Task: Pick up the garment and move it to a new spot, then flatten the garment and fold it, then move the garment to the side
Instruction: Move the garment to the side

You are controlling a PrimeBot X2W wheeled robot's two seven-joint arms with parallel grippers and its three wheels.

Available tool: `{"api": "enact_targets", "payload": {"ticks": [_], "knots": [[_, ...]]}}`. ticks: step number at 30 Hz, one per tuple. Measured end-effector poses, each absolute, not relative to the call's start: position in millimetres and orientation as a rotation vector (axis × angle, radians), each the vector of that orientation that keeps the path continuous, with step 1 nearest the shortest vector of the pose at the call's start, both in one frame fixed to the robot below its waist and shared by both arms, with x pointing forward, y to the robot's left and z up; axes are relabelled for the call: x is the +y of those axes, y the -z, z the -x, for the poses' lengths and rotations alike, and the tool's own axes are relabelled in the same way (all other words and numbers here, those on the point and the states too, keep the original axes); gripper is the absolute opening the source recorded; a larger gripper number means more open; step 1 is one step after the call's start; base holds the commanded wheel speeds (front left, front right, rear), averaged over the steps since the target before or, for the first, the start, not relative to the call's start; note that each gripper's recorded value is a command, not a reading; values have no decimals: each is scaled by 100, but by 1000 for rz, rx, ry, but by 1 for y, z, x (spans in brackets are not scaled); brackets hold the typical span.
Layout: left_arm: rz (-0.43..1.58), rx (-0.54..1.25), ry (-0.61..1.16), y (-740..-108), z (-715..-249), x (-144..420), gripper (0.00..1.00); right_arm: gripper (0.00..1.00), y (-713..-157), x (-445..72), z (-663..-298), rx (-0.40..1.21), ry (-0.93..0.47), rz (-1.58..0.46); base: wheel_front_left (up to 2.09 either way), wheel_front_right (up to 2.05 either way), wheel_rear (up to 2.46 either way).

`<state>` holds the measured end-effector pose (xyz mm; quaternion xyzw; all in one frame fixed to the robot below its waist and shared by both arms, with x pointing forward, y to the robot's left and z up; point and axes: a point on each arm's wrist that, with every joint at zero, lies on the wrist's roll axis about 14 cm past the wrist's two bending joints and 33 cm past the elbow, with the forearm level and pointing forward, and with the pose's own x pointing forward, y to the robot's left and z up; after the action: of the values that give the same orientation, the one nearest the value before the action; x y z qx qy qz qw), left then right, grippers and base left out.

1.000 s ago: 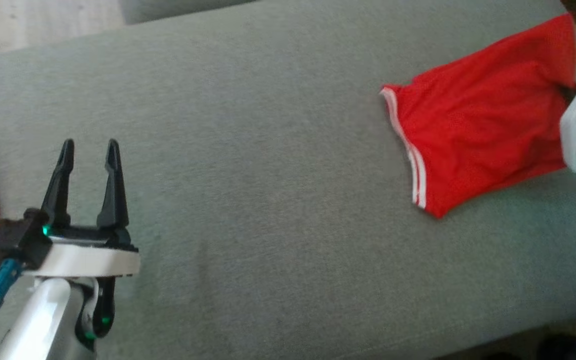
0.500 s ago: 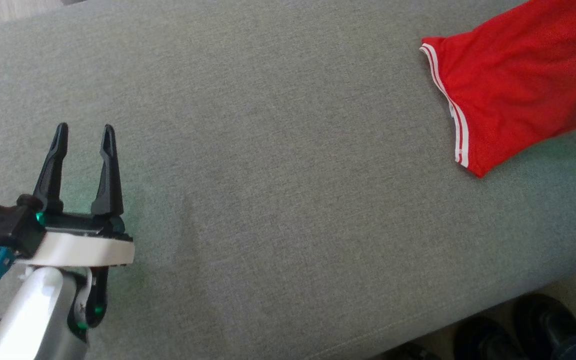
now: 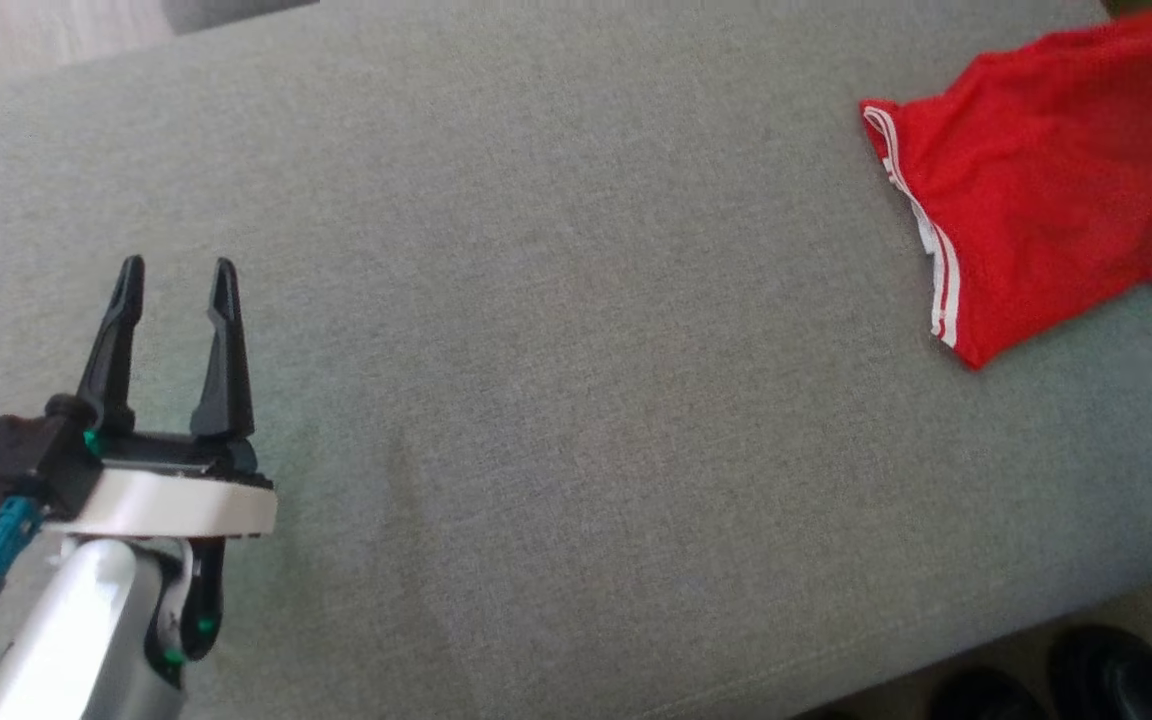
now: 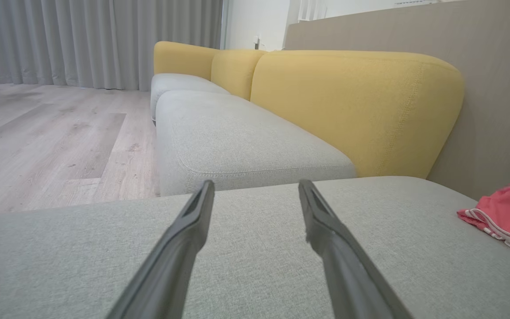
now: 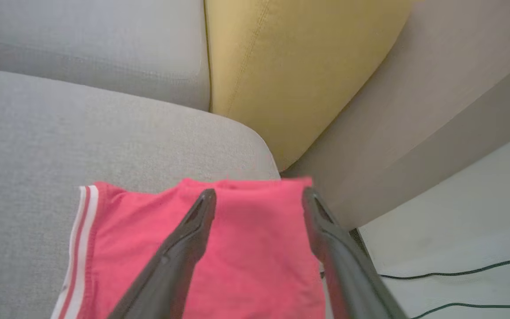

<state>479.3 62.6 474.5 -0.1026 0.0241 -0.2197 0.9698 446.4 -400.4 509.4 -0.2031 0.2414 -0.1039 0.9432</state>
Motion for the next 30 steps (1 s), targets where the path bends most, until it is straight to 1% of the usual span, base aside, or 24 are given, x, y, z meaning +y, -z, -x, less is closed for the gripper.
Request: {"api": "enact_targets", "payload": {"ticks": [2, 3, 8, 13, 19, 24, 27, 30], "knots": [[207, 44, 440, -477, -478, 64, 100, 100, -513, -398, -447, 476, 209, 403, 0, 0, 0], [206, 37, 428, -481, -473, 67, 100, 100, -519, -393, -447, 434, 199, 372, 0, 0, 0], [211, 40, 385, -486, -455, 80, 100, 100, -520, -365, -441, 342, 154, 246, 0, 0, 0], [200, 48, 331, -486, -430, 100, 100, 100, -506, -317, -423, 240, 88, 70, 0, 0, 0], [189, 36, 252, -491, -401, 127, 100, 100, -493, -245, -391, 128, -6, -103, 0, 0, 0], [175, 32, 186, -491, -377, 150, 100, 100, -489, -210, -367, 95, -58, -104, 0, 0, 0], [184, 21, 153, -493, -368, 160, 100, 100, -493, -204, -362, 71, -52, -130, 0, 0, 0], [190, 20, 133, -492, -361, 166, 100, 100, -498, -200, -361, 56, -59, -115, 0, 0, 0]]}}
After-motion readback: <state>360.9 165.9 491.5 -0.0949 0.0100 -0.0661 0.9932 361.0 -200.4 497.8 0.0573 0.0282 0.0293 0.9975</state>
